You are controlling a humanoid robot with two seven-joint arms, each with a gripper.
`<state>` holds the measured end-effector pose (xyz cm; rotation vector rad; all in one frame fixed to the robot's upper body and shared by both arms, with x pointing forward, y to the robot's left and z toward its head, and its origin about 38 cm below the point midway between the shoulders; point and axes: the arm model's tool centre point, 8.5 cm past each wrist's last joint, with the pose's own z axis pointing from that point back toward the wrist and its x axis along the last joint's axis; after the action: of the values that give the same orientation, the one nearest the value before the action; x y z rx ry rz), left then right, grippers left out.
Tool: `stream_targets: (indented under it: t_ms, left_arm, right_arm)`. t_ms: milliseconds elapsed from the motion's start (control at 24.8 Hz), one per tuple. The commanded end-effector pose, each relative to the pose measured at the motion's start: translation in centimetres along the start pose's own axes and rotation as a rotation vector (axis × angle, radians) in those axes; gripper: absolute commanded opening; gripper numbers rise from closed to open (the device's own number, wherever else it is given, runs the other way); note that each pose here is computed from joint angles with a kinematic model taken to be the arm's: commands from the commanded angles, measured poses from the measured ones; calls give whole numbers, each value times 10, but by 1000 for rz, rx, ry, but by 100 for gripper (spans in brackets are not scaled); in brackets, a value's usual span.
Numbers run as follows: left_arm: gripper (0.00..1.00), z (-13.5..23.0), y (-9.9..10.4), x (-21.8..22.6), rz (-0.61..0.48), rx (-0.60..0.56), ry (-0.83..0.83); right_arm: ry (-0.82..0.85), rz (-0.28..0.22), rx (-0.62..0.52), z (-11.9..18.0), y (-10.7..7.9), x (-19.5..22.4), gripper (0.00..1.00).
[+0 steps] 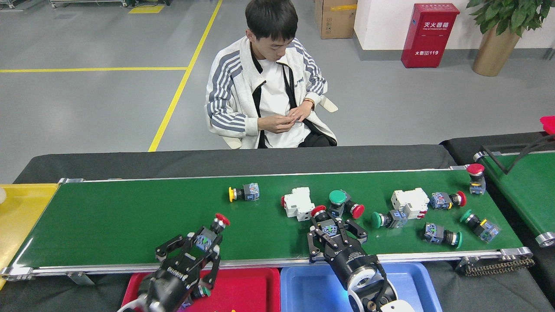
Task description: Pick switch part from conveyor to tray
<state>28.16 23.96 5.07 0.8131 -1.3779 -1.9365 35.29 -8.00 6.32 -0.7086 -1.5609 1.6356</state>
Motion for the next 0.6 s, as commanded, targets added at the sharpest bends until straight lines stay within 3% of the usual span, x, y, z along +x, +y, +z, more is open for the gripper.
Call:
stream_targets:
  t_ms: [0,40,81,121,161,403,484,564]
  left_arm:
    - [100,12,3,-6,-9,18,-32]
    - [100,16,-1,-5,8,12,-16]
    - [100,20,-5,-5,18,6,-7]
    - [100,22,-6,-6,24,5,0]
    - [100,23,-6,-7,25,4,5]
    - [100,43,-14,-26,90,16,159]
    - [100,56,-19,-44,156,32,359]
    - [100,71,-25,-67,220,37,606]
  right_arm:
    - [-183,25,-44,6,-8,29,8]
    - [-239,26,-47,7,-7,43,37]
    - [-269,27,-49,5,-6,54,75]
    - [-308,27,-50,4,-5,69,94]
    - [-327,28,-46,4,-4,76,98]
    - [-347,22,-60,4,-8,86,98]
    - [-247,11,-91,7,-18,60,98]
    - [40,-64,-133,22,-16,6,98]
